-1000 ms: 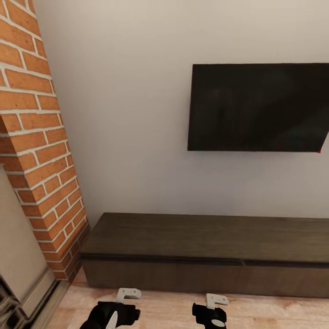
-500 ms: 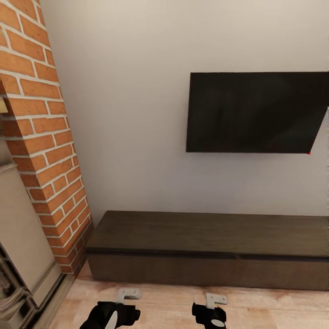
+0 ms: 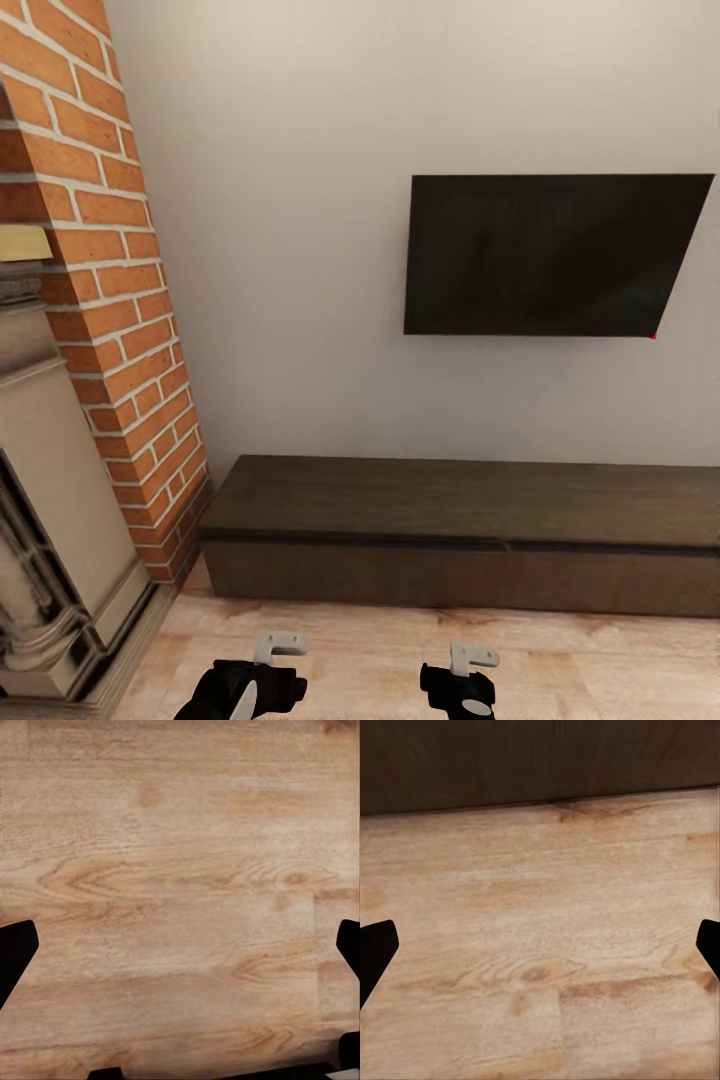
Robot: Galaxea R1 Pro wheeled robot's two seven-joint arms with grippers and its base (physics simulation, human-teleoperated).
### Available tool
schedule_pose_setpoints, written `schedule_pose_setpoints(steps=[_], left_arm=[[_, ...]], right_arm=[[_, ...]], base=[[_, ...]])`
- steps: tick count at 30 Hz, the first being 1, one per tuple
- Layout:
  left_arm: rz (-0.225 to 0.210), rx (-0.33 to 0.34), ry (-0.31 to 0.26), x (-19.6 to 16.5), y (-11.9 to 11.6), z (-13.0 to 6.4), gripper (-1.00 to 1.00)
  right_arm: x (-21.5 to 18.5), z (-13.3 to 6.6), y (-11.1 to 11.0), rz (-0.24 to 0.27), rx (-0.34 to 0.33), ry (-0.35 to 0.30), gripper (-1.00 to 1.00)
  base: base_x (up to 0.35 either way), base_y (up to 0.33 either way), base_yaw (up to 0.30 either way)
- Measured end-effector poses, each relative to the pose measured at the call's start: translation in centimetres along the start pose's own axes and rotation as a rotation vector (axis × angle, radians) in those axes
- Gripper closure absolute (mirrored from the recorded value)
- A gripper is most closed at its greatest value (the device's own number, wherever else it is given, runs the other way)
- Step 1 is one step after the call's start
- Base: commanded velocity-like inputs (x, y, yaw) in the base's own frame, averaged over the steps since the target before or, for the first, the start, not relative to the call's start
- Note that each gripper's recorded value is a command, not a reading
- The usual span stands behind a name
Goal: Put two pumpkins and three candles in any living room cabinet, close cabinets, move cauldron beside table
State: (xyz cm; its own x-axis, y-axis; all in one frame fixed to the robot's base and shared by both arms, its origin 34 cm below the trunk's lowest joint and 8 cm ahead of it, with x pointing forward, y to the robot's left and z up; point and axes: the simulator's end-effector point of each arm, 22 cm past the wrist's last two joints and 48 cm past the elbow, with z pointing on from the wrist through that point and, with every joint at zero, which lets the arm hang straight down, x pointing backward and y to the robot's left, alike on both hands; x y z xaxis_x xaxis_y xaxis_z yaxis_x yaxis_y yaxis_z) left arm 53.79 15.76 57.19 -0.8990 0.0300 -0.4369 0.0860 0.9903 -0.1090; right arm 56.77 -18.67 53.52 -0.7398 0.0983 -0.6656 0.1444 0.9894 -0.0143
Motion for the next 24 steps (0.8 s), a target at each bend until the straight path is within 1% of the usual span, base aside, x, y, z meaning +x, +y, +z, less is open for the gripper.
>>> schedule_pose_setpoints(steps=[24], left_arm=[[0.000,-0.001,0.001,-2.1,-0.5,-3.6,-1.00]], right_arm=[[-3.0,-3.0,0.0,-0.001,0.000,0.001,-1.00]], base=[[-0.001,0.000,0.000]])
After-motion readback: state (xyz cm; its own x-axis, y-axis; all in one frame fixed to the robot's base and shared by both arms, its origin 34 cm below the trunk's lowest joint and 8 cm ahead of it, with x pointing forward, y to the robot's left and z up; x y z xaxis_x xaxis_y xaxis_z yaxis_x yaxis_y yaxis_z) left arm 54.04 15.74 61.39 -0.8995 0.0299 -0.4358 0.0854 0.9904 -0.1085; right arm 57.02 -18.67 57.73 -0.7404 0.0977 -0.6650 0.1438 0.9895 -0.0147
